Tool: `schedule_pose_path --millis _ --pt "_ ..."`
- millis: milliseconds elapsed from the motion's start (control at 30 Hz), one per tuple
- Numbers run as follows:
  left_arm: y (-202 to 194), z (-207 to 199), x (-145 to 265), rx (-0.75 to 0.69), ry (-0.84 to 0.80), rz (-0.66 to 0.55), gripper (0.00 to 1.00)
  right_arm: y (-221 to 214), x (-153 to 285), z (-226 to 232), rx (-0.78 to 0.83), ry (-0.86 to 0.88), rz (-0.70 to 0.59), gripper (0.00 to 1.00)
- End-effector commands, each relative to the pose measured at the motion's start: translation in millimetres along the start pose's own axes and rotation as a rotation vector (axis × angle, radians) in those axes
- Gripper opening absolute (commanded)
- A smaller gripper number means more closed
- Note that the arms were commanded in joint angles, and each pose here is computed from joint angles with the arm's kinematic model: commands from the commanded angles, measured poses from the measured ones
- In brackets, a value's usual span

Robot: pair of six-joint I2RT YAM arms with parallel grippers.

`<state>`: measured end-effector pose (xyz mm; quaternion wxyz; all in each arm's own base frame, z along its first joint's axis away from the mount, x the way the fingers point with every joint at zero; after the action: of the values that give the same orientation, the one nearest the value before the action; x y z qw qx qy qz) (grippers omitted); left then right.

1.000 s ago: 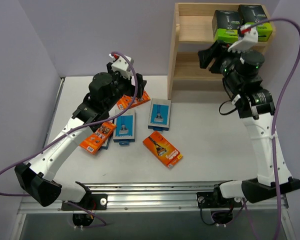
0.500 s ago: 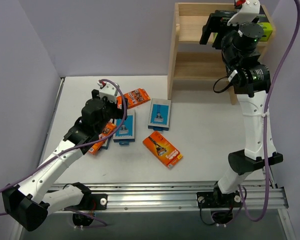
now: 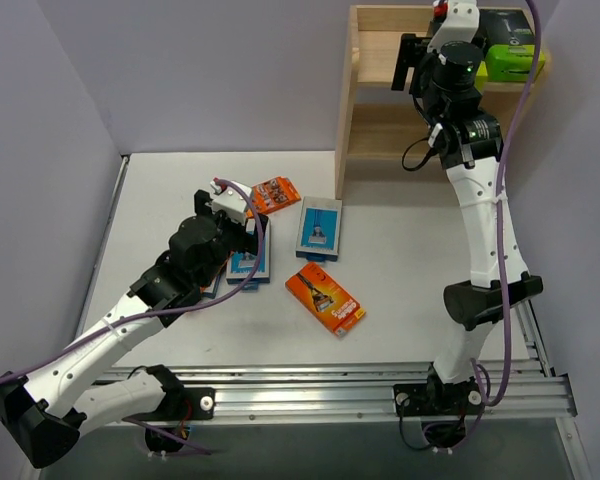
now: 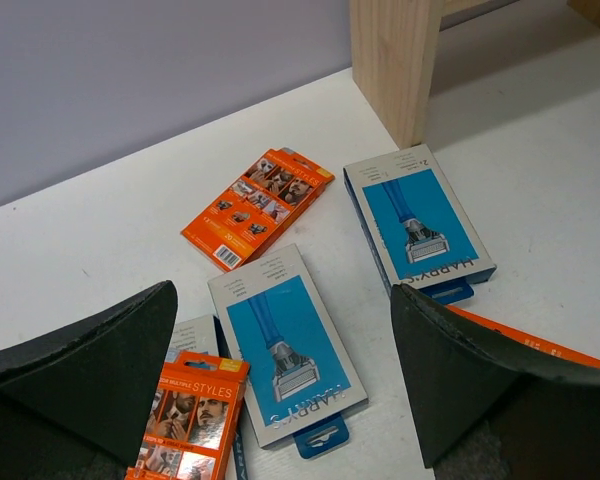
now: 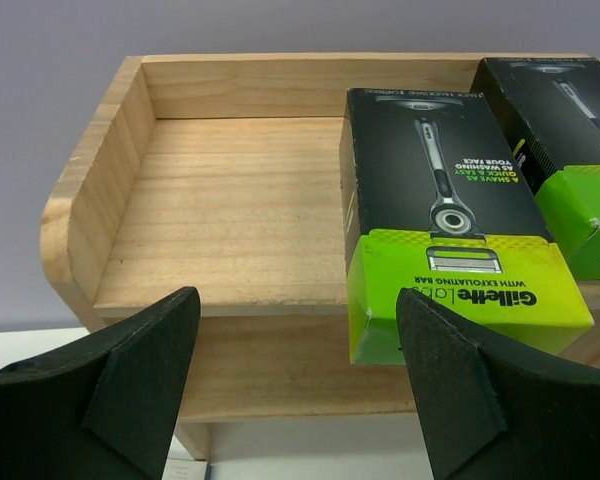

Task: Place and organize the shaving razors onto the shelf
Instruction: Place the shaving razor onto shelf

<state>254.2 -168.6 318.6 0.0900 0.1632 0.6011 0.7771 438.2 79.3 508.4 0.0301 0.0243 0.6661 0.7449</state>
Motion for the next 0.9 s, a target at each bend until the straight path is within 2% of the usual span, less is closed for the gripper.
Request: schedule_pose_path --millis 0,433,867 --pt "15.3 1.8 6.0 -0.027 0.030 -0.064 0.97 29.1 1.8 -10.2 0.005 -0.069 -0.110 0.75" --pt "15.5 -15.9 8.4 -0.061 -0.025 -0.067 0.97 12.7 -21.1 -24.8 0.077 -0.190 -0.110 0.76" --pt "10.2 -24.0 3.1 -0.084 -0.047 -0.042 0.97 -22.3 -46.1 -41.0 0.119 -0.232 -0.030 0.72"
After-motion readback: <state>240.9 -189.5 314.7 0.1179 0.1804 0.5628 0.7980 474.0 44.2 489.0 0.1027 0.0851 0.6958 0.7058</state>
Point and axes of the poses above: each gripper's point midway between its finger pads, its own x axis back along the fingers, its own z axis along the line the jaws close on, y = z × x, the point moved 6 cm from there along x, back along the fingers, and after that the axes turned 7 degrees about -x, right-handed, at the moved point
